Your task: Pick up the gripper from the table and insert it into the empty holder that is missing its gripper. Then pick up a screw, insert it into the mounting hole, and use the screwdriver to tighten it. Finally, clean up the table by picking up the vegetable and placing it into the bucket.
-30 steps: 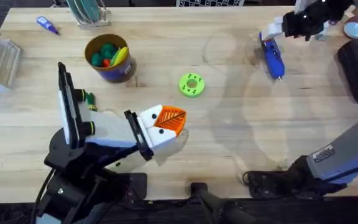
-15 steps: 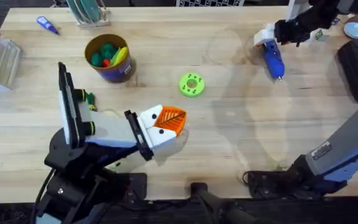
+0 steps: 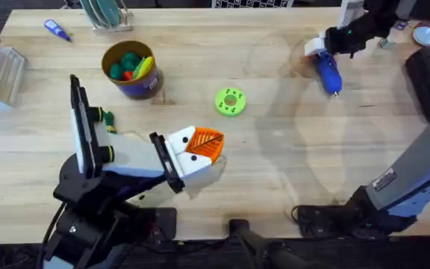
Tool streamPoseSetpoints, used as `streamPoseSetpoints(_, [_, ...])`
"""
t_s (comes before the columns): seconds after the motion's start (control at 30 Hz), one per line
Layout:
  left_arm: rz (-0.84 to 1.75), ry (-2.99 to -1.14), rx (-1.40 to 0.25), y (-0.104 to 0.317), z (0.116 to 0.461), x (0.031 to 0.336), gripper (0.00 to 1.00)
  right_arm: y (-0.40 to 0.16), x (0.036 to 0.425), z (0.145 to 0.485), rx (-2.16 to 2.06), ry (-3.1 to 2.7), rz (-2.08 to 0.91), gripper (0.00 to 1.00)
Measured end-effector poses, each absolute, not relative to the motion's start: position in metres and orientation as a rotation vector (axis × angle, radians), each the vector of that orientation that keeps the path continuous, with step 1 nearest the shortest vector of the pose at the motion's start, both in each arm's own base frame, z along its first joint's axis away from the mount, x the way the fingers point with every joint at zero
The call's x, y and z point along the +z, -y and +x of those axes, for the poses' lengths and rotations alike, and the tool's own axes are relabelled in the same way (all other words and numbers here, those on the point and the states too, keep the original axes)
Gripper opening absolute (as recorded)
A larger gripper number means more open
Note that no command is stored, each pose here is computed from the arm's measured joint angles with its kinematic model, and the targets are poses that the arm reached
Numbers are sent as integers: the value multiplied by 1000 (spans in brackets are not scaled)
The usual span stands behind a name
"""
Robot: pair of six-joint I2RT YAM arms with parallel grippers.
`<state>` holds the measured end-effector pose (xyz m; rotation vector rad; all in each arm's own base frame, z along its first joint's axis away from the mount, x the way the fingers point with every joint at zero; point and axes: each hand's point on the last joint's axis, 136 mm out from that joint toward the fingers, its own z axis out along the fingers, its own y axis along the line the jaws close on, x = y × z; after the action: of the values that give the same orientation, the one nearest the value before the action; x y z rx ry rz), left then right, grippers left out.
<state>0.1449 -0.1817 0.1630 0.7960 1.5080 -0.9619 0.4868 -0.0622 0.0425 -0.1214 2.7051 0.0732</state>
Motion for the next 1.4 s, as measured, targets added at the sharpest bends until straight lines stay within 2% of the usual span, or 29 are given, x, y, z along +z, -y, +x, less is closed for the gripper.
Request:
streamPoseSetpoints(0.2, [796,-1508,-962,182,145,163,6,59,43,487,79,-2703,-128,576])
streamPoseSetpoints(0.6, [796,-1508,-962,182,145,163,6,58,41,481,81,-2732,-159,513])
streamPoseSetpoints(0.8, [796,-1508,-962,182,145,163,6,59,41,480,70,-2736,-171,274])
streamPoseSetpoints(1.1, [796,-1508,-962,182,145,163,6,60,42,474,69,-2768,-178,30])
streamPoseSetpoints(1.4, [796,-1508,-962,182,145,163,6,57,43,460,89,-2824,-176,24])
